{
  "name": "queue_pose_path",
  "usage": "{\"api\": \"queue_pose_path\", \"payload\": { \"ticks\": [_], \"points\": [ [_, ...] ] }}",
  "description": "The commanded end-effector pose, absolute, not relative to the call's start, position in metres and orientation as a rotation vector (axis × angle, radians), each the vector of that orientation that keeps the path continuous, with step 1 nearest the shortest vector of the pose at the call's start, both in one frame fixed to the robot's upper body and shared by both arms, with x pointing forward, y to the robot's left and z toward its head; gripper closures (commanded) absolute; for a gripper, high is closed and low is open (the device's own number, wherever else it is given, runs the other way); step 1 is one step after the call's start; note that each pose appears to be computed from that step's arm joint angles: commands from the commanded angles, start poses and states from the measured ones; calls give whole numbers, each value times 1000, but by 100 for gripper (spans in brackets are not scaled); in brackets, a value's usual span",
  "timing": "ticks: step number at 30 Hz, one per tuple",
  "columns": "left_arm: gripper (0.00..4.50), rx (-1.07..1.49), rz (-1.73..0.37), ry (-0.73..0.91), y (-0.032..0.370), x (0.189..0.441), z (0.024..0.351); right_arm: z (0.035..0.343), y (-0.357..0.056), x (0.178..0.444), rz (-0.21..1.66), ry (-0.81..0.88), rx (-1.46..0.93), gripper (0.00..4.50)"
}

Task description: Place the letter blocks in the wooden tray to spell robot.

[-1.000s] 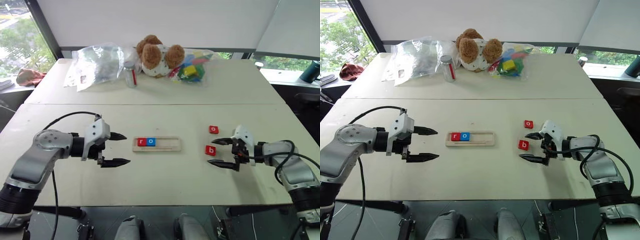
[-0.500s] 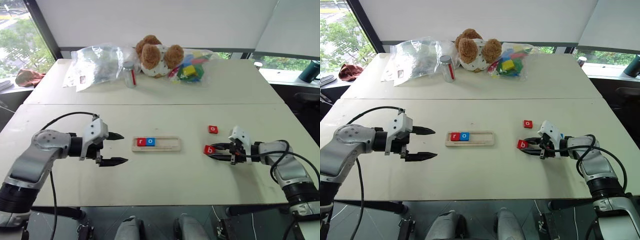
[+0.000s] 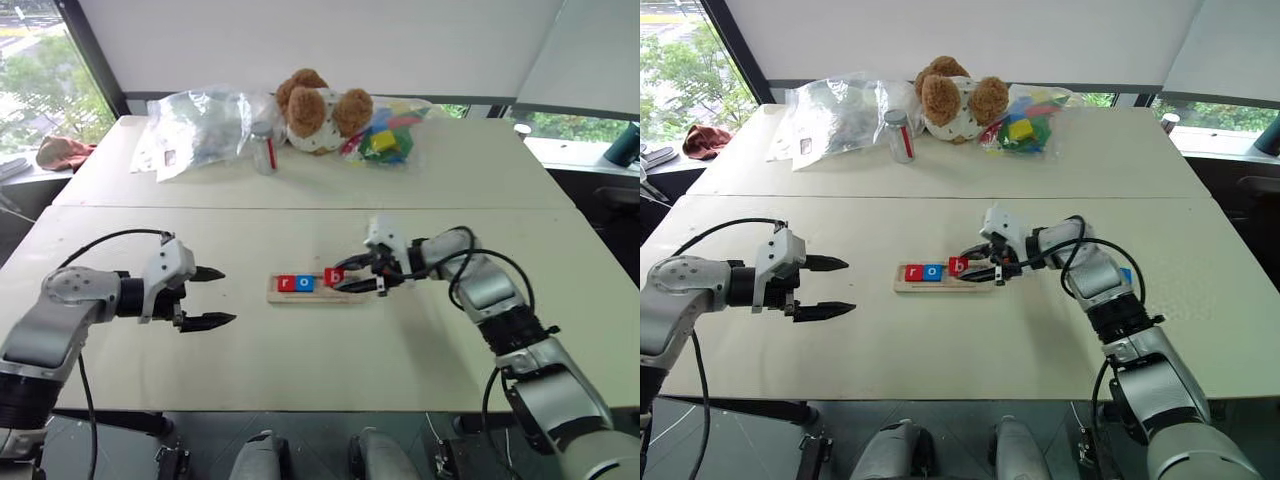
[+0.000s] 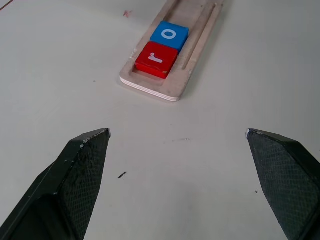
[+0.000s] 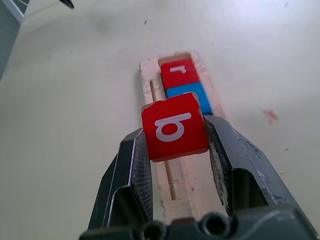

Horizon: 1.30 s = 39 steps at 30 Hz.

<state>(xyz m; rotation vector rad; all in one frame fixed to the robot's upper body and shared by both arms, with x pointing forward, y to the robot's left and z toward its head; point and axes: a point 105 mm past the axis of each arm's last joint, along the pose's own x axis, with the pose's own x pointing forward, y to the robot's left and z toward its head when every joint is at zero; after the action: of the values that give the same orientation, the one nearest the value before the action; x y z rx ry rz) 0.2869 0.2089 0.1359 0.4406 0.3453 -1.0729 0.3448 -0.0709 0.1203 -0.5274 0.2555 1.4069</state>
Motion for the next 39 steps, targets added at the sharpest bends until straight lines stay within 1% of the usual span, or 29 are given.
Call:
{"api": "queue_pose_path", "payload": {
  "ticks": [1, 6, 15, 23, 39],
  "points": [
    [0, 466, -1061, 284, 205, 285, 149, 125, -64, 354, 1408, 243, -593, 335],
    [0, 456, -1041, 278, 205, 284, 148, 120, -54, 365, 1399, 262, -625, 335],
    [0, 447, -1027, 271, 204, 285, 147, 116, -46, 372, 1408, 276, -650, 335],
    [0, 444, -1024, 263, 201, 287, 146, 114, -35, 369, 1448, 275, -652, 335],
    [0, 449, -1010, 251, 200, 291, 143, 116, -18, 368, 1466, 270, -653, 335]
  ]
}}
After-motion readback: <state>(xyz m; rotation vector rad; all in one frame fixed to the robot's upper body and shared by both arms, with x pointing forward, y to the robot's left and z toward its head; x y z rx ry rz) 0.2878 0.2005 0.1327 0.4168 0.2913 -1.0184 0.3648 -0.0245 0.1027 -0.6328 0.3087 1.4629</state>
